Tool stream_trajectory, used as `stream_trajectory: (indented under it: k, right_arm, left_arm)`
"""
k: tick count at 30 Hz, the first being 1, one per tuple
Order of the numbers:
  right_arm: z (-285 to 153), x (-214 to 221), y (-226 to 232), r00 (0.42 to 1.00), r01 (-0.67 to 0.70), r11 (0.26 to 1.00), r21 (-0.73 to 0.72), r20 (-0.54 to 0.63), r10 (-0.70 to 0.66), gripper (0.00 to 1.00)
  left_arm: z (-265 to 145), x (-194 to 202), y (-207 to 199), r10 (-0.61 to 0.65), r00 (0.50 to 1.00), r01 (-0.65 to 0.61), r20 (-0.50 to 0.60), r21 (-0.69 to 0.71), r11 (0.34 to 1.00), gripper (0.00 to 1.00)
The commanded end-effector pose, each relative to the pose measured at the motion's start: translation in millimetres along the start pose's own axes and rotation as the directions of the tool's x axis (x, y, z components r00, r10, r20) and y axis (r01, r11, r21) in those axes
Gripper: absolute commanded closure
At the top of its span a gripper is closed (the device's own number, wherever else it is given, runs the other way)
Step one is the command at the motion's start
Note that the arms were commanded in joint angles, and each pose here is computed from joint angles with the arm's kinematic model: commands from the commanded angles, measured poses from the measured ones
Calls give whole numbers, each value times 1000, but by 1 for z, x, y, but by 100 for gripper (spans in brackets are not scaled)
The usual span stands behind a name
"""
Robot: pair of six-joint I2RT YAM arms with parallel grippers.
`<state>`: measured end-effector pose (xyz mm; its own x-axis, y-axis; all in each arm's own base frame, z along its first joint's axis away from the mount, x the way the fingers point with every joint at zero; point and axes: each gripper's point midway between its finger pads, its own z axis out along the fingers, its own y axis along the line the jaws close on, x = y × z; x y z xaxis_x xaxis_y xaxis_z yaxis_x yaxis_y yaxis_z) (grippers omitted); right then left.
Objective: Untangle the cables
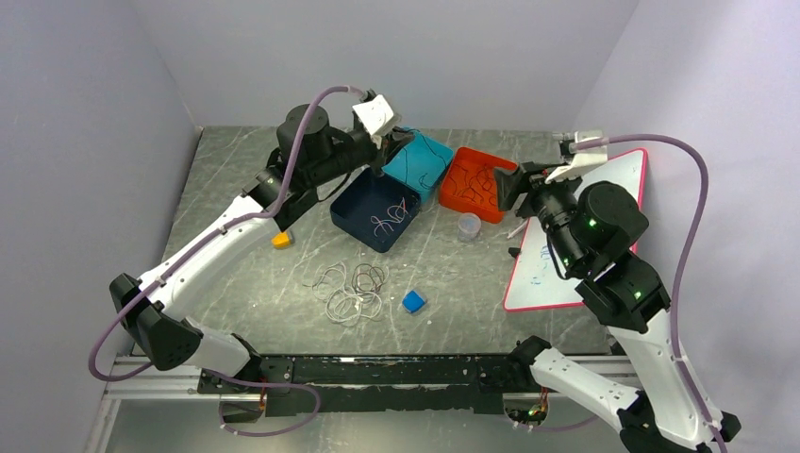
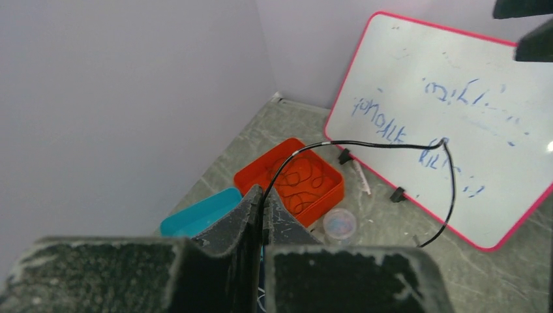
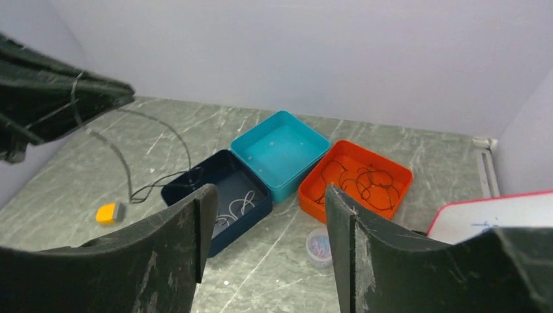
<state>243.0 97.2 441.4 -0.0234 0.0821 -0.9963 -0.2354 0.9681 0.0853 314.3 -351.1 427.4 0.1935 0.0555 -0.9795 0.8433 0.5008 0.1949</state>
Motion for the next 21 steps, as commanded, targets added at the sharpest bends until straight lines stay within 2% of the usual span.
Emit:
stream_trajectory:
  k: [1, 5, 11, 17, 21]
  right_arm:
    - [-2, 6, 32, 997, 64, 979, -194, -27, -71, 35]
    - [-2, 15, 72, 998, 43, 917, -397, -30, -59, 35]
    - [-3, -2, 112, 1000, 19, 817, -576, 22, -8, 36]
    - [1, -16, 117, 999, 28, 809, -587, 34, -11, 42]
    - [15, -7, 113, 999, -1, 839, -543, -29, -17, 45]
  left_arm:
    - [-8, -15, 15, 67, 998, -68, -11, -73, 995, 93]
    - [-8, -18, 14, 85, 996, -86, -9, -61, 994, 93]
    - [-11, -7, 15, 132, 990, -134, -39, -60, 989, 93]
    - [-18, 2, 18, 229, 970, -234, -87, -55, 971, 93]
    - [-22, 3, 6, 318, 943, -318, -102, 17, 948, 93]
